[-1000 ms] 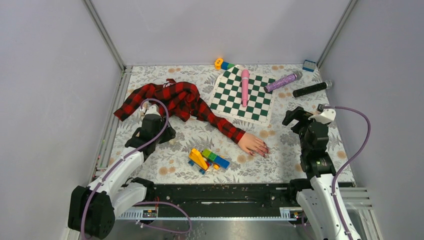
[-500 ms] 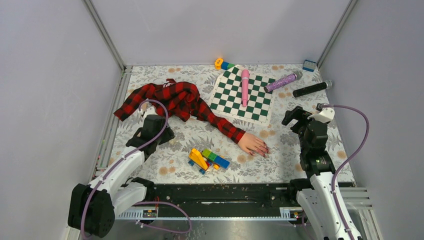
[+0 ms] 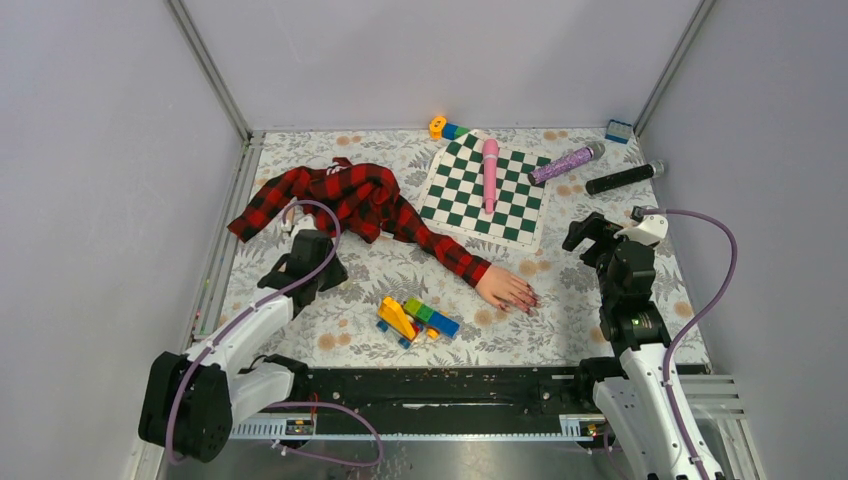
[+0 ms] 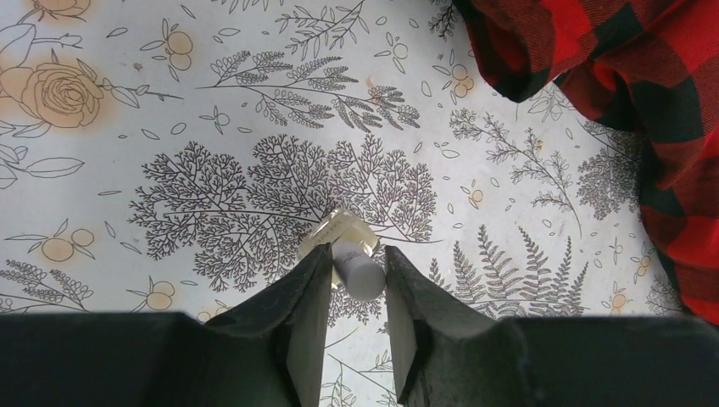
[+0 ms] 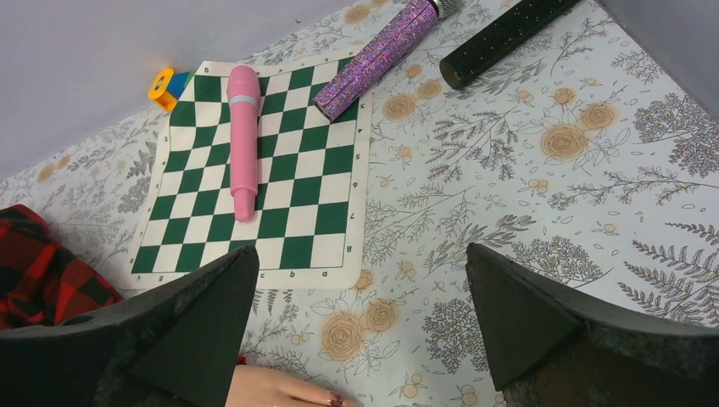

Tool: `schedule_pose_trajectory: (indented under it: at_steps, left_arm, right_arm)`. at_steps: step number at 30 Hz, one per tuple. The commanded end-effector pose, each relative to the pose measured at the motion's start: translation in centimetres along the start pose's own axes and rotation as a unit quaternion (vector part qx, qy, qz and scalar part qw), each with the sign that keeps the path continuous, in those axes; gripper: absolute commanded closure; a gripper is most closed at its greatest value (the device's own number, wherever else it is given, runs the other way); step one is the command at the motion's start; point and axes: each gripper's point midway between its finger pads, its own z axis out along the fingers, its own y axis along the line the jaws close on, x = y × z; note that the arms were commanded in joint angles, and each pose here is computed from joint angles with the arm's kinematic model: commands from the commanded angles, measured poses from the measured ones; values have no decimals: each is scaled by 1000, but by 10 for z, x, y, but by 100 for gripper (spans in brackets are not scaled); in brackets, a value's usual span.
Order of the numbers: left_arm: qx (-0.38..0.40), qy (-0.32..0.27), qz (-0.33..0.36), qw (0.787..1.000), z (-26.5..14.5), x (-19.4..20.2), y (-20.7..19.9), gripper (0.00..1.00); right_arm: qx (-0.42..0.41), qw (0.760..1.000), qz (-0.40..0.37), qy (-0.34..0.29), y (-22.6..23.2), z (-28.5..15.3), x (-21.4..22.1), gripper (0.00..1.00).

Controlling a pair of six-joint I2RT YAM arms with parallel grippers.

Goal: Paint the nails
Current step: Pick up the nail polish bottle from the center of the board.

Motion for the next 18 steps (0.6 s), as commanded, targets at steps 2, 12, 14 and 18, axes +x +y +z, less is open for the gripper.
schedule_pose_trajectory:
  at_steps: [2, 12, 14, 18]
  left_arm:
    - [19, -4, -1, 1000, 4, -7, -12, 71]
    - [73, 17, 45, 996, -5, -10, -35, 100]
    - [105, 32, 79, 991, -14, -13, -50, 100]
    - [171, 33, 129, 976, -44, -39, -85, 100]
  right_arm:
    - [-12, 999, 8, -30, 9, -3, -26, 1]
    - [-32, 999, 1, -23, 17, -4, -25, 1]
    - [-69, 997, -11, -13, 30, -6, -24, 1]
    - [-228, 972, -50, 8, 85, -21, -24, 1]
